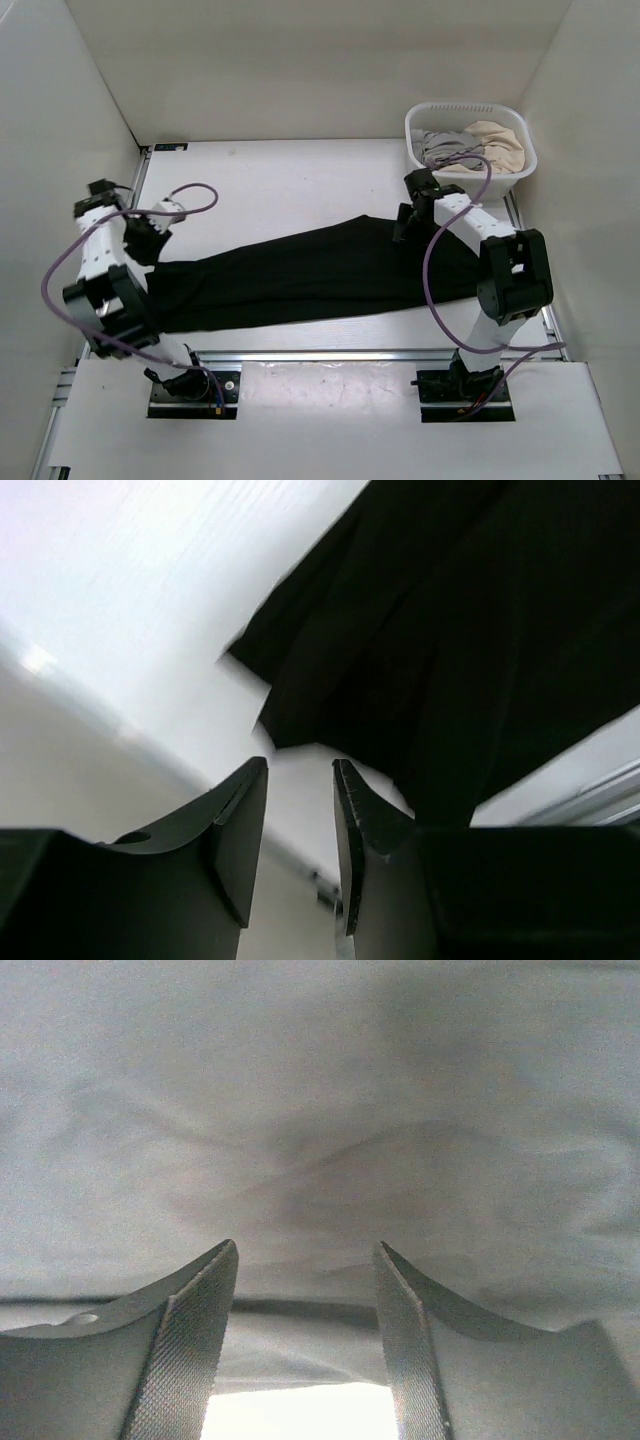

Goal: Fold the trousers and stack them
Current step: Fold the trousers

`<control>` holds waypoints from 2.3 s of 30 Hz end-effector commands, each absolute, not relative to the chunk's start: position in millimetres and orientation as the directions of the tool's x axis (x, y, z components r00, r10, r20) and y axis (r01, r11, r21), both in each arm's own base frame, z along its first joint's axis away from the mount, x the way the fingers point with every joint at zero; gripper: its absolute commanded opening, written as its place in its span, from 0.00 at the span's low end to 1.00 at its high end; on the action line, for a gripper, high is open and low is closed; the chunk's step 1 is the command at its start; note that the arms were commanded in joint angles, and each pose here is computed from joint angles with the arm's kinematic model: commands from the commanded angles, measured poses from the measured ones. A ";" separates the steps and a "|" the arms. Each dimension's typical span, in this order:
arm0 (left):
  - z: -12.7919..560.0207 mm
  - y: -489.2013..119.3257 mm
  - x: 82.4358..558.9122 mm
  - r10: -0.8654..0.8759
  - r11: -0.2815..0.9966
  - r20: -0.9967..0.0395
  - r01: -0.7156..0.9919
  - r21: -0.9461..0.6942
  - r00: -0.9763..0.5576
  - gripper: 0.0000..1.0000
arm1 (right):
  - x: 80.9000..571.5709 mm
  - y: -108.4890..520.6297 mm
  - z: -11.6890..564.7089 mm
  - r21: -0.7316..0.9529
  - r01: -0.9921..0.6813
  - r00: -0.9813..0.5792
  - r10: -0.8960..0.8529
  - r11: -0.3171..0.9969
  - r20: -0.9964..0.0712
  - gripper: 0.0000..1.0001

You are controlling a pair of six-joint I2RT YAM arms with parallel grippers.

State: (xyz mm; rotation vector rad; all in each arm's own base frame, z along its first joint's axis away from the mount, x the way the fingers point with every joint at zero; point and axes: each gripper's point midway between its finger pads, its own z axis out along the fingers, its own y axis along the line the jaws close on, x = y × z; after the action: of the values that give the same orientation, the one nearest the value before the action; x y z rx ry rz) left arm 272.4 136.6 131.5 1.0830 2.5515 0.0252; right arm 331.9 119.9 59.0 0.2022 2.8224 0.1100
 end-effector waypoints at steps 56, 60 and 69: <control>29.8 118.4 370.3 0.690 0.724 -0.142 0.674 0.146 -0.710 0.22 | 332.0 45.8 23.4 0.111 0.552 -0.798 0.562 0.826 -0.216 0.48; 40.3 117.1 354.1 0.697 0.717 -0.154 0.680 0.154 -0.700 0.14 | 315.2 34.1 9.3 0.074 0.596 -0.783 0.599 0.799 -0.168 0.48; 54.0 123.1 291.8 0.774 0.633 -0.155 0.755 0.173 -0.614 0.21 | 277.3 12.3 -21.2 0.065 0.735 -0.674 0.738 0.675 -0.039 0.47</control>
State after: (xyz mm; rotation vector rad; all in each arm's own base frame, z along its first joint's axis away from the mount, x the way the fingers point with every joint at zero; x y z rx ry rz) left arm 304.6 120.0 48.5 1.1653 2.6896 0.1010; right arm 323.7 32.2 15.0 1.1326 2.7034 0.2632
